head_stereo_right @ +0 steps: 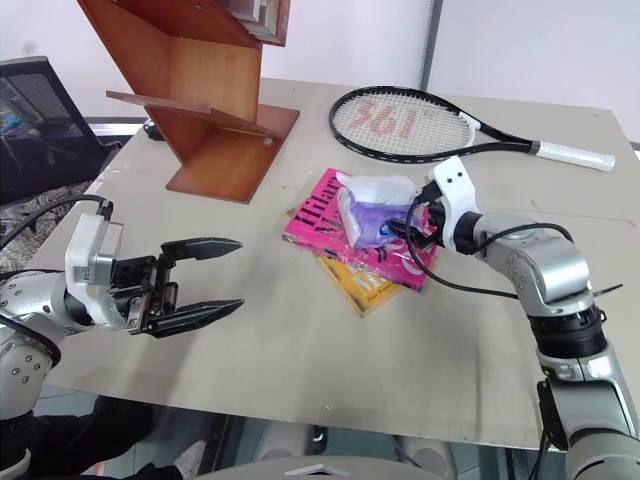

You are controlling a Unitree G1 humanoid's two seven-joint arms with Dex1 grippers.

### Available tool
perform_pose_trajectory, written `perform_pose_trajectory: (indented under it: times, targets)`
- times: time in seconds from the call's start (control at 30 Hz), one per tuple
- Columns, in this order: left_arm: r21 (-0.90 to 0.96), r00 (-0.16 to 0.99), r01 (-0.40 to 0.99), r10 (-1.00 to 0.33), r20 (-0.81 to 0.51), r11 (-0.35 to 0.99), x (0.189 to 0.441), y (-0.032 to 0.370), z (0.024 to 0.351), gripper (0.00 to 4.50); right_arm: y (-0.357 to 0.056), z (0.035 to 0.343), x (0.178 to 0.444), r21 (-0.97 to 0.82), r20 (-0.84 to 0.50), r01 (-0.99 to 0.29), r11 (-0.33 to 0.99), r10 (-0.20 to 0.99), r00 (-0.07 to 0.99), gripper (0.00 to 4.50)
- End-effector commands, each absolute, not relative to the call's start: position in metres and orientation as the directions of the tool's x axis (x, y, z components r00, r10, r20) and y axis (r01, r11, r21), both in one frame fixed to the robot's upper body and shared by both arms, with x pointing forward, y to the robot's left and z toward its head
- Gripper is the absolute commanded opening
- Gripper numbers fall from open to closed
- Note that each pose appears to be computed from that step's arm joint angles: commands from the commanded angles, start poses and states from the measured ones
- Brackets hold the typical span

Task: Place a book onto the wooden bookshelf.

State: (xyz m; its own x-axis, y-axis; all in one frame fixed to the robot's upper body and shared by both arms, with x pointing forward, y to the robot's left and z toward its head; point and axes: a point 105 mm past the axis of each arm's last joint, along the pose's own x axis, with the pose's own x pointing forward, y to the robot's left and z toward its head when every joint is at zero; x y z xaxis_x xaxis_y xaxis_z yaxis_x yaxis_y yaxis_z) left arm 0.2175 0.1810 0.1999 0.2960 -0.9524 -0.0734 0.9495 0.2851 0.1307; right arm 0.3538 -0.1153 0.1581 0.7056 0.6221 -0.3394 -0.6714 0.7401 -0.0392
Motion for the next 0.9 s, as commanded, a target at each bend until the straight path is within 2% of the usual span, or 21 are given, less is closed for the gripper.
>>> perform_pose_trajectory:
  times: [0.03, 0.2, 0.23, 0.27, 0.37, 0.43, 0.5, 0.6, 0.67, 0.73, 0.9]
  targets:
    - [0.179, 0.316, 0.937, -0.947, -0.06, 0.301, 0.214, 0.185, 0.209, 4.5, -0.118, 0.152, 0.356, -0.071, -0.373, -0.677, 0.733, 0.61, 0.699, 3.26]
    - [0.17, 0.329, 0.933, -0.943, -0.051, 0.316, 0.215, 0.186, 0.206, 4.5, -0.116, 0.158, 0.354, -0.098, -0.349, -0.693, 0.715, 0.627, 0.697, 1.02]
    - [0.167, 0.323, 0.936, -0.945, -0.049, 0.311, 0.215, 0.186, 0.206, 4.5, -0.117, 0.161, 0.352, -0.109, -0.329, -0.693, 0.713, 0.632, 0.702, 0.48]
    - [0.165, 0.314, 0.939, -0.948, -0.046, 0.303, 0.215, 0.184, 0.206, 4.5, -0.118, 0.165, 0.351, -0.113, -0.301, -0.692, 0.713, 0.64, 0.707, 0.12]
    - [0.162, 0.286, 0.947, -0.958, -0.036, 0.277, 0.215, 0.179, 0.207, 4.5, -0.125, 0.183, 0.342, -0.098, -0.218, -0.69, 0.718, 0.661, 0.718, 0.05]
    - [0.16, 0.254, 0.955, -0.967, -0.014, 0.249, 0.215, 0.171, 0.21, 4.5, -0.144, 0.206, 0.331, -0.078, -0.113, -0.669, 0.739, 0.661, 0.742, 0.05]
    - [0.164, 0.209, 0.965, -0.978, 0.004, 0.206, 0.214, 0.159, 0.215, 4.5, -0.181, 0.223, 0.318, -0.063, -0.049, -0.585, 0.808, 0.583, 0.811, 0.05]
    - [0.187, 0.166, 0.968, -0.986, 0.024, 0.168, 0.216, 0.145, 0.219, 4.5, -0.243, 0.229, 0.3, -0.037, -0.04, -0.365, 0.93, 0.363, 0.931, 0.05]
    - [0.203, 0.137, 0.969, -0.99, 0.046, 0.143, 0.217, 0.135, 0.221, 4.5, -0.286, 0.218, 0.285, -0.055, -0.098, -0.179, 0.982, 0.173, 0.98, 0.05]
    - [0.189, 0.116, 0.973, -0.989, 0.095, 0.132, 0.219, 0.126, 0.226, 4.5, -0.317, 0.201, 0.27, -0.111, -0.169, -0.041, 0.993, 0.022, 0.985, 0.05]
    - [0.15, 0.028, 0.987, -0.99, 0.136, 0.049, 0.223, 0.108, 0.226, 4.5, -0.35, 0.161, 0.26, -0.163, -0.293, 0.13, 0.978, -0.174, 0.94, 0.05]
